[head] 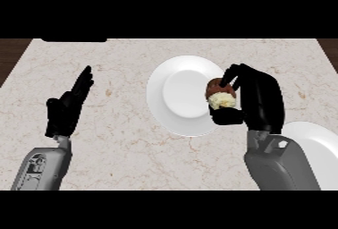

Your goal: Pick the cupcake from the plate and place it in the plate

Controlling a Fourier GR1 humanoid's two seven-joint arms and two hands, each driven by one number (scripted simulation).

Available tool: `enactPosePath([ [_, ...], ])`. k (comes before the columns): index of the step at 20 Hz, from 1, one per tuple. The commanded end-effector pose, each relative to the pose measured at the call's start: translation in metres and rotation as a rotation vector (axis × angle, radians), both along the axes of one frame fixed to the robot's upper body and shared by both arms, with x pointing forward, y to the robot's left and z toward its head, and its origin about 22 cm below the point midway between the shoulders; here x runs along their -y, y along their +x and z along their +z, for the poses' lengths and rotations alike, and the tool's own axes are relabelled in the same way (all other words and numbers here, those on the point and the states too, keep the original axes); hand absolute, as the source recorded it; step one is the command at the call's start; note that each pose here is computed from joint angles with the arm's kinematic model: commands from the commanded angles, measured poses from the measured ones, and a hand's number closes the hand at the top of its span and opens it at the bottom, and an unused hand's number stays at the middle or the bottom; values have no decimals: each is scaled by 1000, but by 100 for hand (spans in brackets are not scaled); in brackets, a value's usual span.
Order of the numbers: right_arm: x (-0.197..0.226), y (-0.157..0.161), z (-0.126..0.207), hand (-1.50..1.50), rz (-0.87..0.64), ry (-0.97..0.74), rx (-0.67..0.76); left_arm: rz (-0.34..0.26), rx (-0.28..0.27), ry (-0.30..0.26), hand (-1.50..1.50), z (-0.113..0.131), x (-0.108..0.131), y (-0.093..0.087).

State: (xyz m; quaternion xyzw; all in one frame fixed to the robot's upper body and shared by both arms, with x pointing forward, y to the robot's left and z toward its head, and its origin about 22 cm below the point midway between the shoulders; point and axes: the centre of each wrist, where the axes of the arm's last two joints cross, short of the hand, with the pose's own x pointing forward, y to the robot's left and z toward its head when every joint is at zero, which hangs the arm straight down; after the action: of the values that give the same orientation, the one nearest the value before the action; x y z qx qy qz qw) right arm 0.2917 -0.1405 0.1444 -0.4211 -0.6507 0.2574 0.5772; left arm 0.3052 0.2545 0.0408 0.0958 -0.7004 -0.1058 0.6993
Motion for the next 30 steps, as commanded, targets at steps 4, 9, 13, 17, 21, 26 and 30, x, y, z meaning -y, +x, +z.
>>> enactPosePath([
  [4,-42,58,-39,150,30,-27,-80,-12,-6,-10,0,-13,12,-12],
  [9,-58,87,-49,150,6,-182,-213,-14,4,-8,0,-2,3,10],
  [13,-60,98,-80,-150,-86,-39,-285,-33,6,-9,0,7,12,13],
  [17,-58,110,-91,-150,-74,74,-281,-25,24,6,0,-1,9,18],
  [21,-57,107,-118,-150,-66,115,-249,-21,22,-4,0,2,18,11],
  [26,-54,110,-90,-150,-13,379,-74,-34,15,3,0,15,27,12],
  [30,-41,106,-85,-150,-93,512,45,19,14,-4,0,5,-6,8],
])
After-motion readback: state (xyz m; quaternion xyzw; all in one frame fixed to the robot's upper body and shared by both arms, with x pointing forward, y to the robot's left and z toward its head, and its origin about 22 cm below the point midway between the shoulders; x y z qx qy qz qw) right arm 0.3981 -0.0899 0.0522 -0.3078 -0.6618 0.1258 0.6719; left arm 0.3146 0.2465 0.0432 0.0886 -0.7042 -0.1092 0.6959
